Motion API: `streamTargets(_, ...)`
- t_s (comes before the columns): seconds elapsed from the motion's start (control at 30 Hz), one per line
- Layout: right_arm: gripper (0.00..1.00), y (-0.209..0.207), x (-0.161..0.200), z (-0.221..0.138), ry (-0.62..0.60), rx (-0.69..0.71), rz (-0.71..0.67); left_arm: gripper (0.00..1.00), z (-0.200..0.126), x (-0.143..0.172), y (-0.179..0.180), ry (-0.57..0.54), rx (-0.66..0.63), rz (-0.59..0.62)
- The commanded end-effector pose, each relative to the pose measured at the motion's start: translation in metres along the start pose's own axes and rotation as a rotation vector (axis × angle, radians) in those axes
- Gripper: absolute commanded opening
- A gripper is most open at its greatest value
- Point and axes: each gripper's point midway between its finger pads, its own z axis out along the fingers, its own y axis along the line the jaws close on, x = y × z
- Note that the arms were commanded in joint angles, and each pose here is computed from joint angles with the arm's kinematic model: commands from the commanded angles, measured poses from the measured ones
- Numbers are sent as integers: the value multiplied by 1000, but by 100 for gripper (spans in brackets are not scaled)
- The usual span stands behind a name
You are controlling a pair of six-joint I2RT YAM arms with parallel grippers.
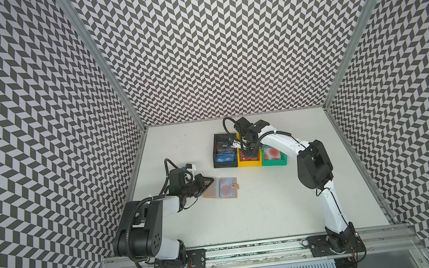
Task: Take the credit cards out of the card holder
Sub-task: Place the credit card in the storage box, then flip over the card slot in the card holder.
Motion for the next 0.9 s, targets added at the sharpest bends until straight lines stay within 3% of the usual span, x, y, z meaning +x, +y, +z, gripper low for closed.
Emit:
streamTargets(0.0,21,16,-37,-65,-265,-70,56,0,-2,6,6,2,-36,15)
streamTargets(0.13,18,61,-59,-97,-466,-219,92,0,-2,11,10,13,-52,19)
streamTargets(0.37,13,149,-75,-100,-625,-568,222,0,-4,18,25,16,-128,18)
streamTargets(0.53,7,180,-69,-70,-602,-706,326,0,-8,20,33,4,-165,18)
streamTargets(0.87,1,190,-61,-16,-498,-724,405,0,-6,23,51,6,-227,0)
